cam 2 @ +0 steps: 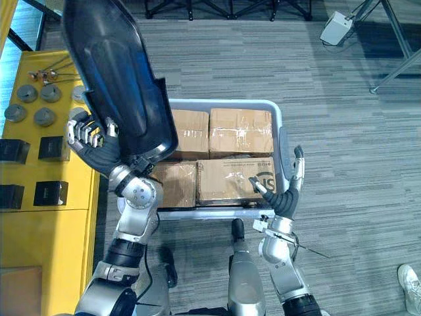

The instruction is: Walk over and take plastic housings, then place them on the shelf

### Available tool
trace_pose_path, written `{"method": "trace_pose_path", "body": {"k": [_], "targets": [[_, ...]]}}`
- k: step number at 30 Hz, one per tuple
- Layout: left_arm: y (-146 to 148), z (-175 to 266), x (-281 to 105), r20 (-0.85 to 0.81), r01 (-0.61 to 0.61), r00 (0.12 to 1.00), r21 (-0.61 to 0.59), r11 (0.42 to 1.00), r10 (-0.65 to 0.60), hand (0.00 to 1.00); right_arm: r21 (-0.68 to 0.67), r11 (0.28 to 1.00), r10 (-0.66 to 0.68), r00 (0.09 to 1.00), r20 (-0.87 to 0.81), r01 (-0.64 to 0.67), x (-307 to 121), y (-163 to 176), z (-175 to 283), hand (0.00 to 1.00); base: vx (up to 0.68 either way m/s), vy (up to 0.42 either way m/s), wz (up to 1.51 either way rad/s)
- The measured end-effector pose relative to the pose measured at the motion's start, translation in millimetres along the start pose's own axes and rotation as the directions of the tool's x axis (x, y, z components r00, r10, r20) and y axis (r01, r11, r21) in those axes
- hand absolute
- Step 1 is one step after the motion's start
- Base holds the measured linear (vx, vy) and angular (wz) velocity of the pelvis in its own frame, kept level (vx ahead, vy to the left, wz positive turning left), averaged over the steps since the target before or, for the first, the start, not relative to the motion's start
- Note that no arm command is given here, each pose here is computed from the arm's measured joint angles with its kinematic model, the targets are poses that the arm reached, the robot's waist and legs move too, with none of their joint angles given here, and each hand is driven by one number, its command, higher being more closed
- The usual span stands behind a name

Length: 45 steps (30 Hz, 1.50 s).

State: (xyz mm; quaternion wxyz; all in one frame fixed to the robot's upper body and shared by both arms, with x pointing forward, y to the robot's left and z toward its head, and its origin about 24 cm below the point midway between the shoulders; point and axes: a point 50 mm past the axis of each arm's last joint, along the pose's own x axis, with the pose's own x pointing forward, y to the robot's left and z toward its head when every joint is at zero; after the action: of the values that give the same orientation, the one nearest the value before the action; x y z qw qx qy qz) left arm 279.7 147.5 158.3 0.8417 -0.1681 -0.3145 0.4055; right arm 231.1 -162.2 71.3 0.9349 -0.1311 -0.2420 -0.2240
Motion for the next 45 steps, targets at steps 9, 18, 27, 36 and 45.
{"method": "trace_pose_path", "body": {"k": [9, 18, 27, 36, 45], "targets": [[54, 24, -23, 0.012, 0.038, 0.999, -0.031, 0.999, -0.038, 1.0, 0.089, 0.995, 0.05, 0.996, -0.071, -0.043, -14, -1, -3, 0.0, 0.05, 0.009, 0.23], [91, 45, -27, -0.01, 0.194, 0.981, -0.005, 0.981, -0.194, 1.0, 0.239, 0.967, 0.128, 0.978, -0.167, -0.086, -16, 18, -2, 0.0, 0.01, 0.001, 0.24], [115, 68, -16, 0.051, 0.196, 0.979, 0.026, 0.98, -0.197, 1.0, 0.314, 0.917, 0.298, 0.945, -0.135, -0.245, -10, 35, 3, 0.0, -0.03, 0.024, 0.29], [120, 75, -10, 0.055, 0.291, 0.955, 0.022, 0.957, -0.291, 1.0, 0.409, 0.864, 0.366, 0.924, -0.11, -0.293, -9, 43, 10, 0.0, 0.05, 0.002, 1.01], [141, 71, -13, -0.018, 0.227, 0.974, 0.045, 0.973, -0.226, 1.0, 0.352, 0.897, 0.331, 0.934, -0.131, -0.268, -6, 29, 1, 0.0, 0.01, -0.084, 0.47]]}}
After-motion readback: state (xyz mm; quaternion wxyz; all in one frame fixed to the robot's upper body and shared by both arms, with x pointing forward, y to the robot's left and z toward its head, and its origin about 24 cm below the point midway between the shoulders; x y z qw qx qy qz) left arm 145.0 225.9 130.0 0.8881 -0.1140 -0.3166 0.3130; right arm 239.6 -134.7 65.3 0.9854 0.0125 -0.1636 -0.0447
